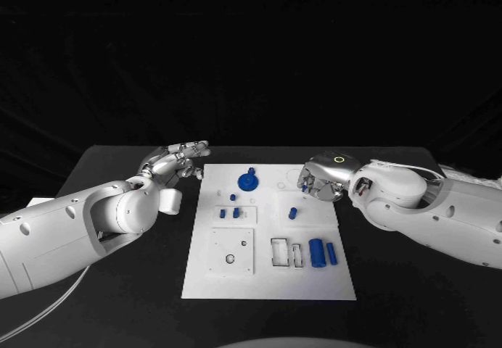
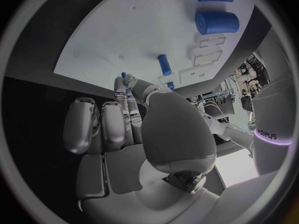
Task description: Assemble the parts on the task board
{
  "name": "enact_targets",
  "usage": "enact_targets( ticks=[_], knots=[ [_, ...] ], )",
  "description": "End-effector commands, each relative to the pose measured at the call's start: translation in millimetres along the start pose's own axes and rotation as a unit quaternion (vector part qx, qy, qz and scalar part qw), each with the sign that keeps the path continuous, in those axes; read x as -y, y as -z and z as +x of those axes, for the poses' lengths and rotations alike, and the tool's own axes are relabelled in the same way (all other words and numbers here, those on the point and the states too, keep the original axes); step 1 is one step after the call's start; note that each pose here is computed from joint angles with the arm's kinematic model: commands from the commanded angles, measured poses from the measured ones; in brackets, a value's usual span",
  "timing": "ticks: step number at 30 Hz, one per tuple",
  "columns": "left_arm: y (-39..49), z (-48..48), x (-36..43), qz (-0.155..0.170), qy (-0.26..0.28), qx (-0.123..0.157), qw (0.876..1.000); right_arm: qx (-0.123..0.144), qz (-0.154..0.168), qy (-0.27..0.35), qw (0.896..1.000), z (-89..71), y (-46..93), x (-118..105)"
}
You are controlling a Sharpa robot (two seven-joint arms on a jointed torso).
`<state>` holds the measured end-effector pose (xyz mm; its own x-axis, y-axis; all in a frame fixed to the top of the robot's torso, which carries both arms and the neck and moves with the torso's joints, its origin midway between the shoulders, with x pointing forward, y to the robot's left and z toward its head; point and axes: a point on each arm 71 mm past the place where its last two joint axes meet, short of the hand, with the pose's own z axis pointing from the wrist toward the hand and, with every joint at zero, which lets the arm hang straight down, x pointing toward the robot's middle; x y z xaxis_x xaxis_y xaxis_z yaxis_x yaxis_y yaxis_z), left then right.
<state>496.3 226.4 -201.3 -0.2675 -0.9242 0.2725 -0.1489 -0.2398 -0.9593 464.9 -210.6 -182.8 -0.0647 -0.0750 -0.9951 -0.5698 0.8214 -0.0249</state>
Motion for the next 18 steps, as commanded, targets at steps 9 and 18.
enact_targets(
  ticks=[9, 18],
  knots=[
    [0.1, 2.1, -0.7, 0.0, 0.005, -0.005, 1.0, 0.03, -0.075, -0.028, 0.996, -20.8, -0.3, -61],
    [0.1, 3.8, -1.6, -0.001, 0.006, -0.009, 1.0, 0.022, -0.129, -0.05, 0.99, -11.5, -9.8, -103]
  ],
)
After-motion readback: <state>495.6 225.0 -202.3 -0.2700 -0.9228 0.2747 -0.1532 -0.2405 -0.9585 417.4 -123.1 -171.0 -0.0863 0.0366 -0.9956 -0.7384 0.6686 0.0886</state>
